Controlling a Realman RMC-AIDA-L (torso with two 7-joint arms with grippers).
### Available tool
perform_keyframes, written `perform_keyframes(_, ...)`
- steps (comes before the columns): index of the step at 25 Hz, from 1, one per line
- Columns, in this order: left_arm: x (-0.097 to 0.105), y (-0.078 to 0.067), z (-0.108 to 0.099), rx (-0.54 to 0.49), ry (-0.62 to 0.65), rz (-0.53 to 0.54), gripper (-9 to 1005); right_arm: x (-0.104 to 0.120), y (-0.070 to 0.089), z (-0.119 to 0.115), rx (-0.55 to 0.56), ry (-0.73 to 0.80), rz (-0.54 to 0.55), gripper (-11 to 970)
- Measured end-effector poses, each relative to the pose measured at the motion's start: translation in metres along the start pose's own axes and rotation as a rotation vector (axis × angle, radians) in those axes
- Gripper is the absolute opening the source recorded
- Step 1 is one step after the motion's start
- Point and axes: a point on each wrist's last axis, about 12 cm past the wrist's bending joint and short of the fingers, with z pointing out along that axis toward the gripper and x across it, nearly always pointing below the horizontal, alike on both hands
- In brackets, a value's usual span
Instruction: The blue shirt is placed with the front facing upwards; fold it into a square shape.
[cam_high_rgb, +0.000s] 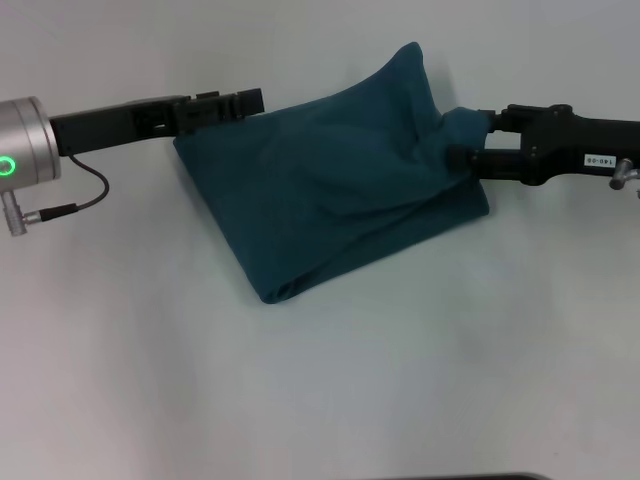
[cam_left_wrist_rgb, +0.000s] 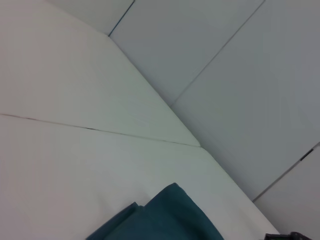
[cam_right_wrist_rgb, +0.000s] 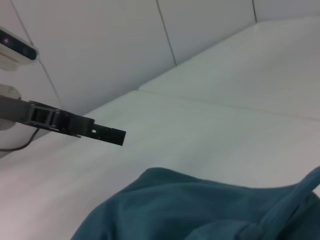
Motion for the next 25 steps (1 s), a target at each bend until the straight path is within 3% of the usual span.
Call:
perform_keyframes(12,0.001,0.000,-0.001,0.000,0.003,0.002,934,-0.005,-0.004,0.000,0.002,0.029,0.039,578)
perform_keyframes(23,0.001,0.000,0.000,0.001,0.003,0.002,933,-0.009,-0.001,-0.009,-0.036,0.003,0.065,135)
perform_keyframes(25,0.002,0.000,0.000,0.001,0.003,0.001,933,-0.011,-0.001,-0.013,-0.050,-0.010,0.077,95)
